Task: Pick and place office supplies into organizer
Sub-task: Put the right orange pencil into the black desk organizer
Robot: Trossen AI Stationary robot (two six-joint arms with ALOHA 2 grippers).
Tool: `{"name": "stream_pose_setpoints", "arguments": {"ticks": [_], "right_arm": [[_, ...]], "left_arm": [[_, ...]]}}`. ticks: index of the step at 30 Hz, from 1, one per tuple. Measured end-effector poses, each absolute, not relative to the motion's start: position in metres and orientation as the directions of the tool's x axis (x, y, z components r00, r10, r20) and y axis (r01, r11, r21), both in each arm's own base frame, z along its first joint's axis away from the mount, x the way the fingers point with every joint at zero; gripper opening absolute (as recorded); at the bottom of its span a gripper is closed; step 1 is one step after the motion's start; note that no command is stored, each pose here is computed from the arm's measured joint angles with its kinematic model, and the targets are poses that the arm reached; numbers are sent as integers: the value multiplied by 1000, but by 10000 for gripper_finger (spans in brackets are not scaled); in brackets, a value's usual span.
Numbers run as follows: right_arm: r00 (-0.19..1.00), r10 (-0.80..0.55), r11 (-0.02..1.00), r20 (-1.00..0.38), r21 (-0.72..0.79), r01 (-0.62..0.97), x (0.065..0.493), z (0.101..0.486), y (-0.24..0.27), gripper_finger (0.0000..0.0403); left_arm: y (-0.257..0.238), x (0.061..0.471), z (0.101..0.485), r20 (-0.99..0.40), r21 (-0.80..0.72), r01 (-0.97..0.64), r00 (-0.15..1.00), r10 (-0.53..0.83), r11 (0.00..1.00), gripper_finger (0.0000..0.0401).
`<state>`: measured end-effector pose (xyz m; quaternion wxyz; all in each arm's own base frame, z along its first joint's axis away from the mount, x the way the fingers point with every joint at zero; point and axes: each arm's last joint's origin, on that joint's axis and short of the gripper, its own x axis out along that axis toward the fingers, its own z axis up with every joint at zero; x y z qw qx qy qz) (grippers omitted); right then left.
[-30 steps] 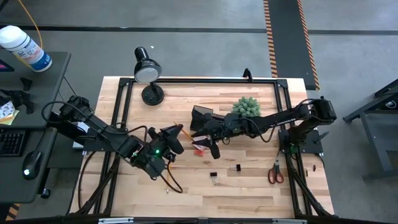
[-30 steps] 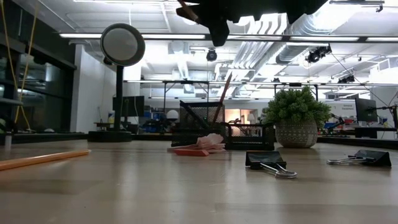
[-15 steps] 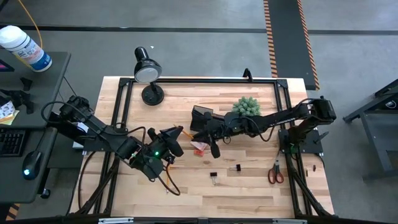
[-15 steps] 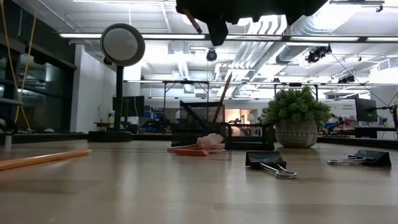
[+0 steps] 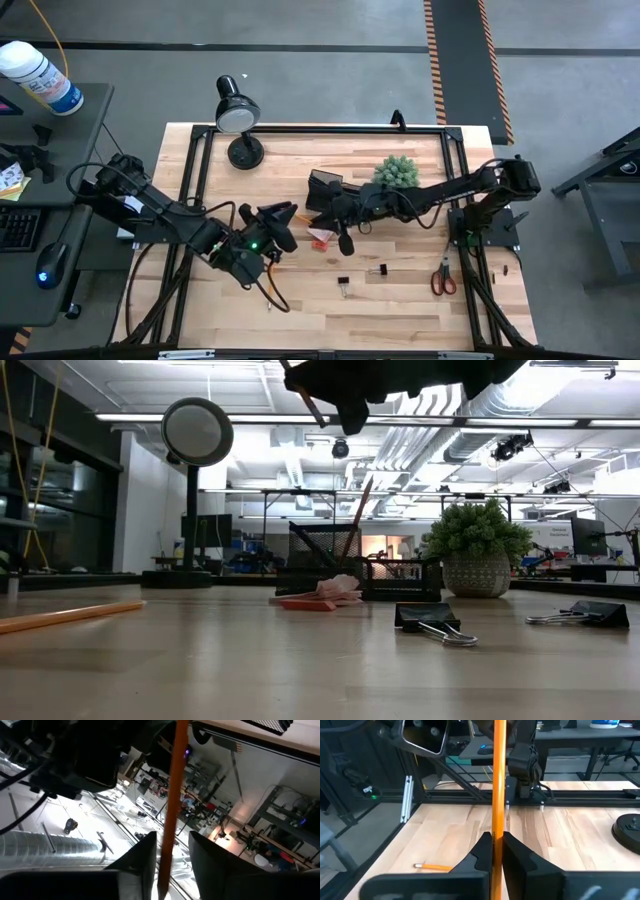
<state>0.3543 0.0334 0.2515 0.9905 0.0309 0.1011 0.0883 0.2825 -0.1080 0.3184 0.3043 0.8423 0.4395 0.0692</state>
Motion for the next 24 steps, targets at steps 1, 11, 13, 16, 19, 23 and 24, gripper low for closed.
{"name": "stream_pose_setpoints", "arguments": {"ticks": [1, 11, 13, 16, 19, 23, 24], "right_arm": [[964, 180, 983, -194, 78, -167, 354, 252, 33, 13], [959, 38, 999, -282, 37, -28, 353, 244, 23, 13], [954, -13, 999, -300, 24, 22, 353, 242, 19, 13], [950, -73, 997, -305, -13, 73, 353, 241, 14, 13], [939, -158, 987, -305, -77, 141, 354, 245, 8, 13], [892, -310, 944, -328, -219, 248, 357, 257, 3, 13], [874, -351, 926, -335, -261, 271, 358, 261, 2, 13]], "left_arm": [[-108, 283, 318, -150, 573, 699, 603, 784, -428, 108], [-99, 279, 331, -123, 596, 698, 568, 814, -397, 122], [-93, 278, 340, -104, 635, 681, 542, 834, -364, 118], [-84, 273, 354, -83, 692, 649, 509, 857, -318, 112], [-75, 267, 366, -72, 747, 604, 487, 871, -276, 107], [-70, 258, 377, -60, 804, 544, 474, 878, -238, 107], [-69, 256, 379, -58, 817, 529, 472, 880, -230, 108]]}}
